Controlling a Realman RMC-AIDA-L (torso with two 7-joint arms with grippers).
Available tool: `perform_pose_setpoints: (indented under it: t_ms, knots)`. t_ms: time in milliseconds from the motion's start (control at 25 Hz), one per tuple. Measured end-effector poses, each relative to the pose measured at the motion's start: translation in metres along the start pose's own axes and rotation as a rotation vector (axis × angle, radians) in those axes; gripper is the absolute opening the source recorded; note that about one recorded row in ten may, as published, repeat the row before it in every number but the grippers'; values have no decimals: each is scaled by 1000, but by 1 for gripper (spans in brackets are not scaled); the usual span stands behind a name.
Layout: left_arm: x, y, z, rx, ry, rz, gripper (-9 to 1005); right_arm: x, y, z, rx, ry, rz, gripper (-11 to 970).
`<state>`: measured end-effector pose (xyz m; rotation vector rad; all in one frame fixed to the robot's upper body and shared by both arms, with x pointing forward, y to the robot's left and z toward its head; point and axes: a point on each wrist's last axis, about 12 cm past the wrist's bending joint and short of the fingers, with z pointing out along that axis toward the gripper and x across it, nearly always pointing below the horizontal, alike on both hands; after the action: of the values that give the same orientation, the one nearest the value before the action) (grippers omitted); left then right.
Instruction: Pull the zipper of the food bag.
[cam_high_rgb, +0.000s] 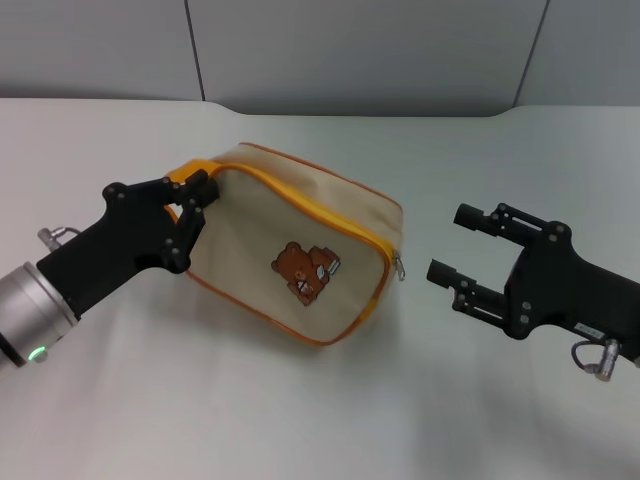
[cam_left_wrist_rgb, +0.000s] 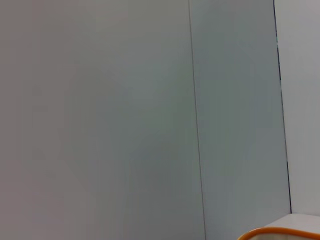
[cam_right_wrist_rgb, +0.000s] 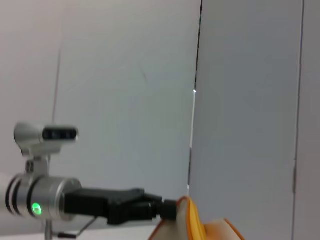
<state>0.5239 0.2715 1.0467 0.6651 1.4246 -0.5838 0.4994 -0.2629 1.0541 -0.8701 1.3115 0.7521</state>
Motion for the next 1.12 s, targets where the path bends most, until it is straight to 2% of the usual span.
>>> perform_pose_setpoints:
  t_ms: [160,240,400,520,600,640,680,720,800,840,880,1040,1120]
  knots:
    - [1,-2,-6,-5,-4,-8,70,-2,-1,0,-7,-7,51,582]
    - [2,-3,-8,-7,-4,-12,104,-3,-1,0,-12,-12,76,666]
    - [3,-2,-12,-12,-3,-63,172,-4,1,0,-24,-27,91,675]
    - [-2,0,-16,9,-25,-116,261,-7,2,-1,-46,-46,121,681]
    - [-10,-1,-20,86,-42,-136,321,-11,2,-3,-81,-52,152,686]
    - [-17,-4,-23,201,-40,-142,350,-14,2,-6,-138,-46,190,688]
    - [-17,-4,-23,201,-40,-142,380,-14,2,-6,-138,-46,190,690]
    - [-22,-6,-26,295,-22,-144,410,-17,3,-8,-203,-24,225,692]
    - [-26,-10,-28,400,6,-151,505,-17,4,-9,-234,-4,240,697]
    - [-28,-14,-30,506,57,-162,553,-15,6,-8,-294,48,265,699]
    - [-28,-14,-30,506,57,-162,600,-15,6,-8,-294,48,265,701]
    - [-22,-23,-33,629,186,-212,738,-1,16,3,-350,161,274,710]
    - [-20,-24,-33,641,203,-215,797,1,17,6,-344,169,268,715]
